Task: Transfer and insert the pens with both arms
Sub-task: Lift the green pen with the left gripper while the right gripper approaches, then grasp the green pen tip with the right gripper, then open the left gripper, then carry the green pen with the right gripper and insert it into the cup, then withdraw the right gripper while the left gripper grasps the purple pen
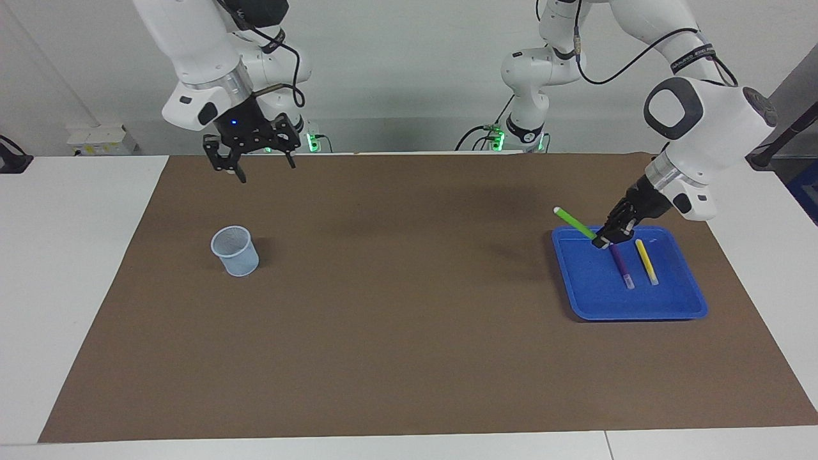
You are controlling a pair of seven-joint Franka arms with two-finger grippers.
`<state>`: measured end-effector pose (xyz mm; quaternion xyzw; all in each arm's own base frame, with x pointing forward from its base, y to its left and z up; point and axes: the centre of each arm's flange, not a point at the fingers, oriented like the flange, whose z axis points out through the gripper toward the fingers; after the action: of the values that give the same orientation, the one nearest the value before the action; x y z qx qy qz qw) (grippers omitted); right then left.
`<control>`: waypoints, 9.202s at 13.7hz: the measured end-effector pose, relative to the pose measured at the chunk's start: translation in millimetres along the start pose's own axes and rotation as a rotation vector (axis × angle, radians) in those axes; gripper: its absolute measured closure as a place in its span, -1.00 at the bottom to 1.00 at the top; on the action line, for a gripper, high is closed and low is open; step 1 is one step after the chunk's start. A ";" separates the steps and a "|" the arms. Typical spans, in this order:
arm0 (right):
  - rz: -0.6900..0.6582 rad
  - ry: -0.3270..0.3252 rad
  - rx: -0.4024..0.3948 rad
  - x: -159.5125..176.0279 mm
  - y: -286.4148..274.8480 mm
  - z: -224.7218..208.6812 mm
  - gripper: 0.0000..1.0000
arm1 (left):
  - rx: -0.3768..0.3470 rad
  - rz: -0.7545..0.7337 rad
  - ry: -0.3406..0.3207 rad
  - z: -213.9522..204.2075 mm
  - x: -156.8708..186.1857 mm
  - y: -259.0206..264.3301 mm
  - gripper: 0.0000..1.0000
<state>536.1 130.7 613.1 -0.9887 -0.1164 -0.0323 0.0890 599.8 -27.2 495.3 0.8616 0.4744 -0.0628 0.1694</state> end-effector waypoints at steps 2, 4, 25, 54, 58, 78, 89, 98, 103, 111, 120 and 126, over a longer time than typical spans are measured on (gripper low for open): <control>0.070 0.033 0.050 -2.8 -31.2 17.4 -1.00 | -0.024 -0.105 -0.038 1.2 -15.1 8.0 0.67; 0.205 0.045 0.130 -5.9 -65.3 26.4 -1.00 | -0.049 -0.180 -0.085 2.9 -25.6 13.7 0.67; 0.845 0.197 0.587 28.4 -254.4 125.4 -1.00 | -0.135 -0.464 -0.221 38.3 -127.3 0.6 0.67; 0.310 0.154 0.253 53.8 -180.4 164.7 0.64 | -0.198 -0.467 -0.200 28.7 -153.8 -3.6 -0.97; 0.024 0.017 0.044 41.9 -103.0 130.3 0.64 | -0.206 -0.327 -0.185 29.7 -151.2 -5.9 -1.00; -0.461 -0.165 -0.209 -44.2 157.5 146.4 0.64 | 0.215 0.928 0.059 27.2 26.9 -112.1 -1.00; -0.465 -0.159 -0.212 -49.1 156.0 151.0 -0.81 | 0.234 0.968 0.131 90.8 111.3 -132.8 -1.00; -0.297 -0.062 -0.117 -30.0 86.7 138.7 -1.00 | 0.235 0.976 0.150 125.2 130.5 -133.3 -1.00; -0.209 -0.054 -0.089 -26.3 28.1 147.7 -1.00 | 0.232 0.979 0.166 132.0 135.2 -133.0 -0.81; -0.115 0.001 0.007 -21.5 25.1 143.0 -1.00 | 0.232 0.981 0.170 135.0 136.9 -133.2 0.32; 0.188 -0.015 0.087 -24.1 -37.4 151.6 -1.00 | 0.226 0.931 0.142 124.1 131.0 -116.6 0.67; 0.189 0.000 0.092 -23.1 -44.8 151.1 -1.00 | 0.193 0.690 0.053 69.0 92.0 -60.4 0.67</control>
<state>509.6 196.1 470.3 -0.9901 -0.0243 -0.0184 0.1369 602.7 51.5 392.1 0.9844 0.1517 -0.0239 0.0863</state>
